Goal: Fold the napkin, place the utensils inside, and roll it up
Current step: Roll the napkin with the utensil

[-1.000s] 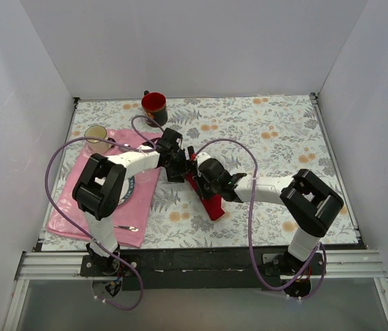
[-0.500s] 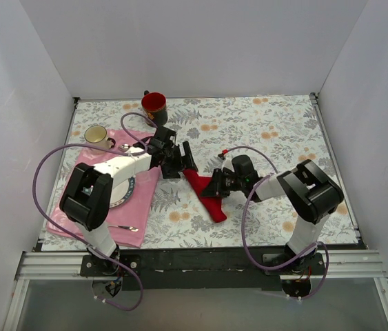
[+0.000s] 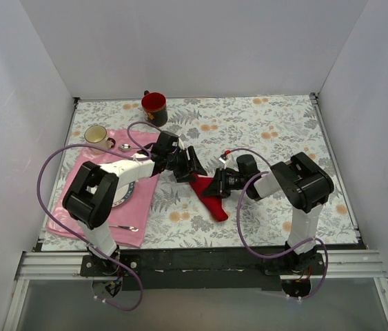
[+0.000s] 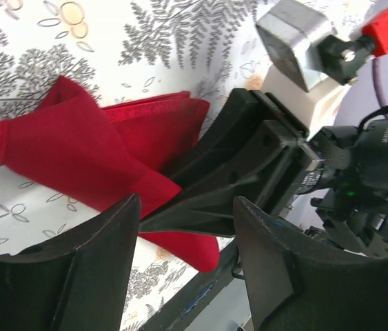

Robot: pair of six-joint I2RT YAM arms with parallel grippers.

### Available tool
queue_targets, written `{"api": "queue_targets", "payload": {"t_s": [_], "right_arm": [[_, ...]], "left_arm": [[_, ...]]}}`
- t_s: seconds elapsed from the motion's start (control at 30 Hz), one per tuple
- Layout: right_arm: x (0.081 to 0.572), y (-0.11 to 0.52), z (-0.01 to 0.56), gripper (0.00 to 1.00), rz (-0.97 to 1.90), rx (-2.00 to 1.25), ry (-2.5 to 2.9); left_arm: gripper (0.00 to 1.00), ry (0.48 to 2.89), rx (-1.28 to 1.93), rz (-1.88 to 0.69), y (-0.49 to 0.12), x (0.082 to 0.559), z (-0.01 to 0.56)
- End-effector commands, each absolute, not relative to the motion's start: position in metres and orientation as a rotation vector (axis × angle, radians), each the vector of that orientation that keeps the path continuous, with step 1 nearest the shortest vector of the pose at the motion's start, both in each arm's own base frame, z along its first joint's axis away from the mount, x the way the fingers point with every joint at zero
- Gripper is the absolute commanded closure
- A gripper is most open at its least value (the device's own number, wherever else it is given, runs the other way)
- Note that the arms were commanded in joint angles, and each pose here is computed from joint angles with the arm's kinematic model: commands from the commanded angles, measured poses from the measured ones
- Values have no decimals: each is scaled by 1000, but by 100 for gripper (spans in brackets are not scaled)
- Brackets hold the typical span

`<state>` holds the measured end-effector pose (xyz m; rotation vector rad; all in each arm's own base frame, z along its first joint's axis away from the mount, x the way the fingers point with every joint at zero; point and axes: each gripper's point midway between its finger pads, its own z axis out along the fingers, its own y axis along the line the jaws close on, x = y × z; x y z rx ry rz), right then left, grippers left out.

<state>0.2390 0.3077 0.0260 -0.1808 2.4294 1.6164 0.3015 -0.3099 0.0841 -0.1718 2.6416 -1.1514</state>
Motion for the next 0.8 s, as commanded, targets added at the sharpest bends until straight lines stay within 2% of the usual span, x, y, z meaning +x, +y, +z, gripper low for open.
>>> {"api": "queue_targets", "payload": {"t_s": [0.0,0.17,0.4,0.53,0.63,0.77], "right_arm": [[241,305,19,73,1579,-217,2443],[240,299,17,70,1480,-296,2485],[244,287,28,54,1283,-436,2506],[240,281,37,49,1183,-507,2545],[244,277,46,43,1029,-614,2522],[247,267,55,26,745,-727,2510]], "left_arm": [[46,2576,-144,-1238,-321,310,93],[48,2615,-150,-1153,-316,316,75],[48,2665,-144,-1070,-307,318,56],[48,2670,-145,-1069,-306,317,54],[48,2663,-142,-1073,-307,318,58],[48,2665,-142,-1077,-308,321,60]]}}
